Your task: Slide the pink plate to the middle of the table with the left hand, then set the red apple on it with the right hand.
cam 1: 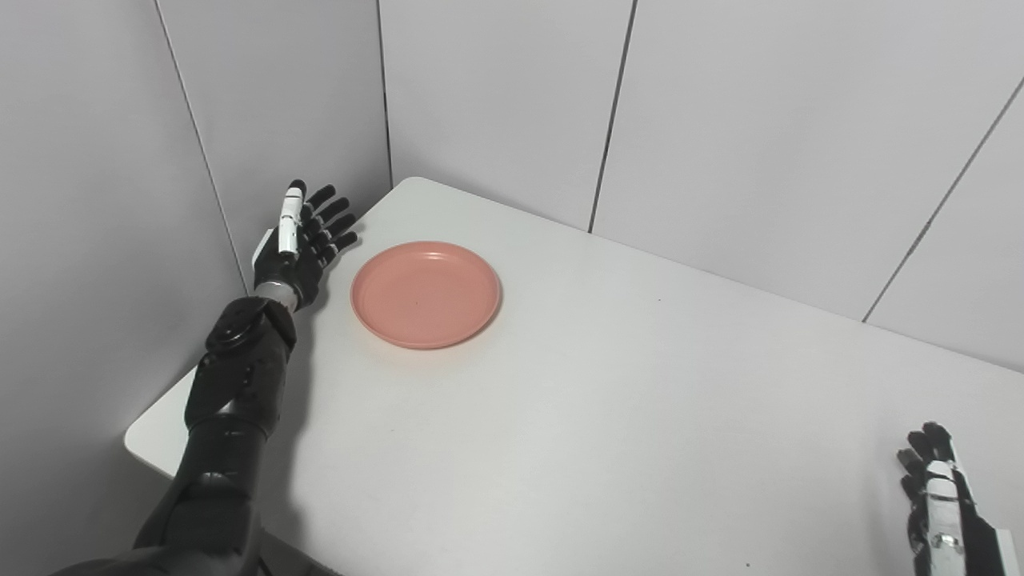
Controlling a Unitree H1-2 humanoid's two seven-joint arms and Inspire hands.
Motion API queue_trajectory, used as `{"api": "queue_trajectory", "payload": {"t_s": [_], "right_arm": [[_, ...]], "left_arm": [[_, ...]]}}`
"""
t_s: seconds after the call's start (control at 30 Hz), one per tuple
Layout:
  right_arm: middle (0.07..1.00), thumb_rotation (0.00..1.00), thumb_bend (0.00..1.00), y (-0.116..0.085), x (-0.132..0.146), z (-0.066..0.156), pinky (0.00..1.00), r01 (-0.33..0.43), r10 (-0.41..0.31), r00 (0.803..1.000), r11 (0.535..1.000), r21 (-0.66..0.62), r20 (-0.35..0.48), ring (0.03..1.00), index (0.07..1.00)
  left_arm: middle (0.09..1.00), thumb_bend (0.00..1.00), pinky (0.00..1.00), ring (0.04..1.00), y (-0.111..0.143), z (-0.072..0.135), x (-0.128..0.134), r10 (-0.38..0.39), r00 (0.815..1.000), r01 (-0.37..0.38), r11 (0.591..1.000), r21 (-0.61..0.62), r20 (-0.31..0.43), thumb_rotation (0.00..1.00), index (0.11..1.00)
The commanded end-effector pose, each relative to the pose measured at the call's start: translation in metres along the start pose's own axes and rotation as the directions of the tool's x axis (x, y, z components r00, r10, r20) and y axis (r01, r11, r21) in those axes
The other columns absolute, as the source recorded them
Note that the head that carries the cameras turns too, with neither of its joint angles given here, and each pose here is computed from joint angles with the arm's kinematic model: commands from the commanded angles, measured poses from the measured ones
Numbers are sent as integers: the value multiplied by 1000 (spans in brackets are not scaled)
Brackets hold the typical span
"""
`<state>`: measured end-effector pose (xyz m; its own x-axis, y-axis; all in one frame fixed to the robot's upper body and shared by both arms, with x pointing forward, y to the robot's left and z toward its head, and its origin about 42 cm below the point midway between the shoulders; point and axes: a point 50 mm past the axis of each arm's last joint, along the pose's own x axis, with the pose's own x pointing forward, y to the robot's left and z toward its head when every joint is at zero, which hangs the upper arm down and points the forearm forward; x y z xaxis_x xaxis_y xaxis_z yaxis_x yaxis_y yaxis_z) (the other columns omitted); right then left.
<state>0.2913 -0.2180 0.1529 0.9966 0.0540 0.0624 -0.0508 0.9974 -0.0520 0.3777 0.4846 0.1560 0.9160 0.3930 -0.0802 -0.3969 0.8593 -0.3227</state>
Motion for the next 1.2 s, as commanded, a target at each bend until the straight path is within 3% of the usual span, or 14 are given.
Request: {"api": "queue_trajectory", "payload": {"t_s": [0.0, 1.17], "right_arm": [[949, 1000, 0, 0, 7, 18, 1000, -1, 1, 998, 1000, -2, 68, 952, 951], [948, 1000, 0, 2, 8, 19, 1000, 6, -6, 998, 1000, 1, 66, 948, 952]], "left_arm": [[864, 386, 855, 862, -4, 23, 8, -40, 996, 38, 999, 27, 82, 1000, 850], [836, 404, 825, 833, -15, -5, 9, -107, 993, 104, 993, 60, 40, 1000, 821]]}}
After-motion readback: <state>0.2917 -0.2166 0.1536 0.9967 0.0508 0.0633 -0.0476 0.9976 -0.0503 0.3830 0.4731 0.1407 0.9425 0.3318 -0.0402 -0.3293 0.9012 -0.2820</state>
